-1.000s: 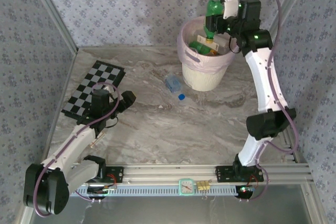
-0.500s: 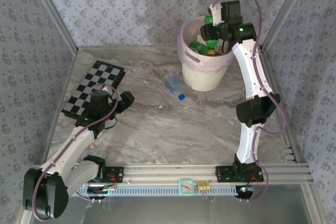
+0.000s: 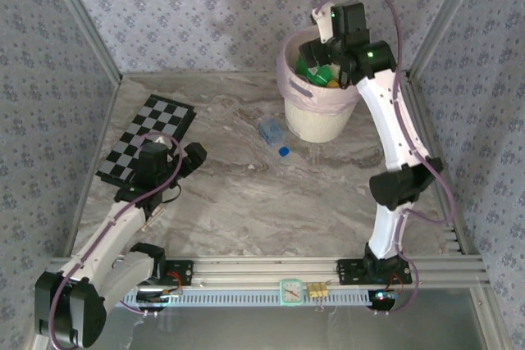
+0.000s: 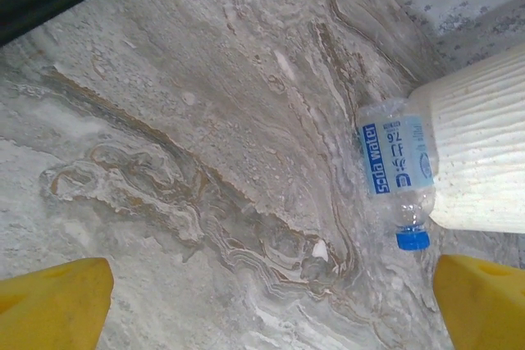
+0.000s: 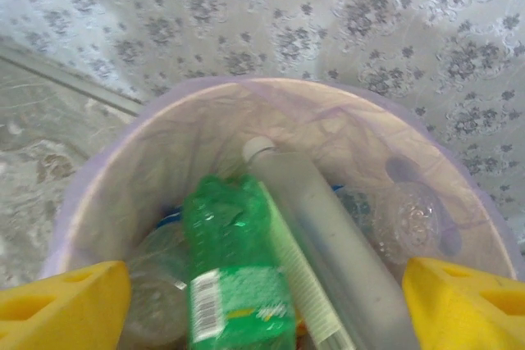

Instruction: Put the plastic bottles in the bin

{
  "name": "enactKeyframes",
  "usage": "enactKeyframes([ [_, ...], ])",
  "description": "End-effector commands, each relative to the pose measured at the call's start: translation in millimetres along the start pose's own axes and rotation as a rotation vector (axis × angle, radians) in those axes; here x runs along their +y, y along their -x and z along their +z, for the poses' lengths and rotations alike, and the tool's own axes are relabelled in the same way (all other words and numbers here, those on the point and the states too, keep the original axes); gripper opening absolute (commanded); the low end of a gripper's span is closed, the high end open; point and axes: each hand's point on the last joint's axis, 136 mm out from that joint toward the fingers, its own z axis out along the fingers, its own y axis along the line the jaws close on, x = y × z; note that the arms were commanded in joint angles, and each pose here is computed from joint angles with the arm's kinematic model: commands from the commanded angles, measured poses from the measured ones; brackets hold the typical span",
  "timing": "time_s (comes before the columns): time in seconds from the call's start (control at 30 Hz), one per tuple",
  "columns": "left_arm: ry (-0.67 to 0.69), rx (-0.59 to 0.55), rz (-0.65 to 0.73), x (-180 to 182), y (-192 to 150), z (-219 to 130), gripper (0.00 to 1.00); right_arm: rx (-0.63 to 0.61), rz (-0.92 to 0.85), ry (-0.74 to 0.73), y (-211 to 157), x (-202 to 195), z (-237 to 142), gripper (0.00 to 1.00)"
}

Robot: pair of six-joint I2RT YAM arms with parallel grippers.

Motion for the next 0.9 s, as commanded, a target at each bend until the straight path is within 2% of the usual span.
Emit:
enactKeyframes([
  [0.0,0.05,-0.032,-0.003,12,2,-3,1.0,-0.125,-0.044,0.056,20,26,-40,0.88],
  [0.23,0.099,-0.11,-0.054,25,19,-11,1.0,-0.149,-0.03,0.338,-15,122,-54,0.9],
  [0.4,0.121,-0.16,-0.094,32,31,-16,1.0,-0.059,-0.034,0.416,-59,171,-39,0.89],
  [0.7,0.134,-0.165,-0.087,37,29,-20,1.0,0.318,-0.11,0.308,-166,211,42,0.87],
  [0.87,0.095,-0.124,-0.064,29,25,-14,1.0,0.462,-0.159,0.207,-196,223,82,0.88],
])
